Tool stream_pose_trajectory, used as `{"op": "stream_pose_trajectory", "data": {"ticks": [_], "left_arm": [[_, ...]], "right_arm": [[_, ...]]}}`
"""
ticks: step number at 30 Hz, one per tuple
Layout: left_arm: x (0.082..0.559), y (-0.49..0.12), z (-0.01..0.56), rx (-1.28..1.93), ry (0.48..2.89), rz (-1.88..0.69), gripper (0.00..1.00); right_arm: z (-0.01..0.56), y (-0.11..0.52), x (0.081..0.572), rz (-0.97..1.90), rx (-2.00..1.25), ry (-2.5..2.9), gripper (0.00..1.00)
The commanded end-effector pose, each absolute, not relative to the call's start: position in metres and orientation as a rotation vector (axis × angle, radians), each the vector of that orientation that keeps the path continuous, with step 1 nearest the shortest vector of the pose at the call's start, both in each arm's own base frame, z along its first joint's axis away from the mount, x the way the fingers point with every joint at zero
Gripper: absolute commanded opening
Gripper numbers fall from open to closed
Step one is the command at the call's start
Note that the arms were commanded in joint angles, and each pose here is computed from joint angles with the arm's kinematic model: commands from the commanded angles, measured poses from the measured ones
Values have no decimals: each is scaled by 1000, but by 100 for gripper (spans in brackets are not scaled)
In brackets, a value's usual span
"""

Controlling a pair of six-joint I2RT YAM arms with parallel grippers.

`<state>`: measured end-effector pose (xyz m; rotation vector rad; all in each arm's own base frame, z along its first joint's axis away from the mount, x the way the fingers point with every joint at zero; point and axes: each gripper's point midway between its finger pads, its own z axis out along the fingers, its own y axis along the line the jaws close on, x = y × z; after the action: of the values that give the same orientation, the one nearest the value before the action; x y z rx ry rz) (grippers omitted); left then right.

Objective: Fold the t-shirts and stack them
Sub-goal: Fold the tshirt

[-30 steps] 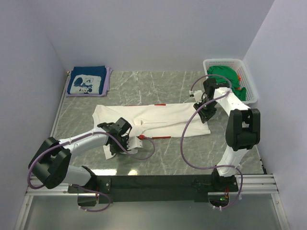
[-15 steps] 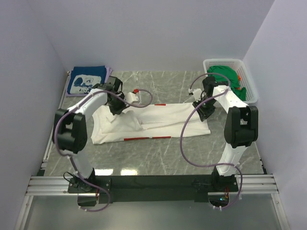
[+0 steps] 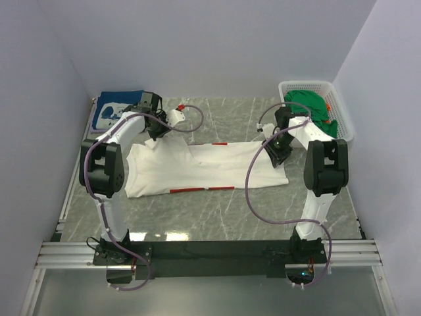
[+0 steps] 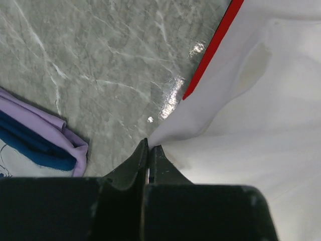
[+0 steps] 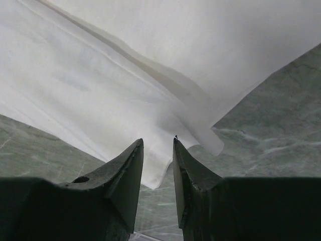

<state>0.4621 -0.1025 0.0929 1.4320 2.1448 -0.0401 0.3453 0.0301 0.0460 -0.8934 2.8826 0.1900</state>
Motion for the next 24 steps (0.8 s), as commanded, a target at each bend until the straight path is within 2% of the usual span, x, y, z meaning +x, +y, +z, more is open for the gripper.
{"op": "stream_pose_trajectory", "data": {"ticks": [1, 10, 18, 23, 24], "left_arm": [[481, -105, 99, 1437, 2081, 4, 2], [449, -110, 105, 1425, 2149, -62, 7], [362, -129, 105, 1580, 2227, -209, 13], [327, -128, 82, 1671, 2311, -295, 28], [317, -122, 75, 1695, 2344, -306, 34]], "right_arm": [[52, 33, 362, 188, -863, 2840, 38], [50, 32, 358, 186, -871, 2848, 38], [51, 31, 354, 186, -876, 2848, 38], [53, 33, 353, 193, -878, 2846, 38], [54, 34, 353, 196, -882, 2845, 38]]}}
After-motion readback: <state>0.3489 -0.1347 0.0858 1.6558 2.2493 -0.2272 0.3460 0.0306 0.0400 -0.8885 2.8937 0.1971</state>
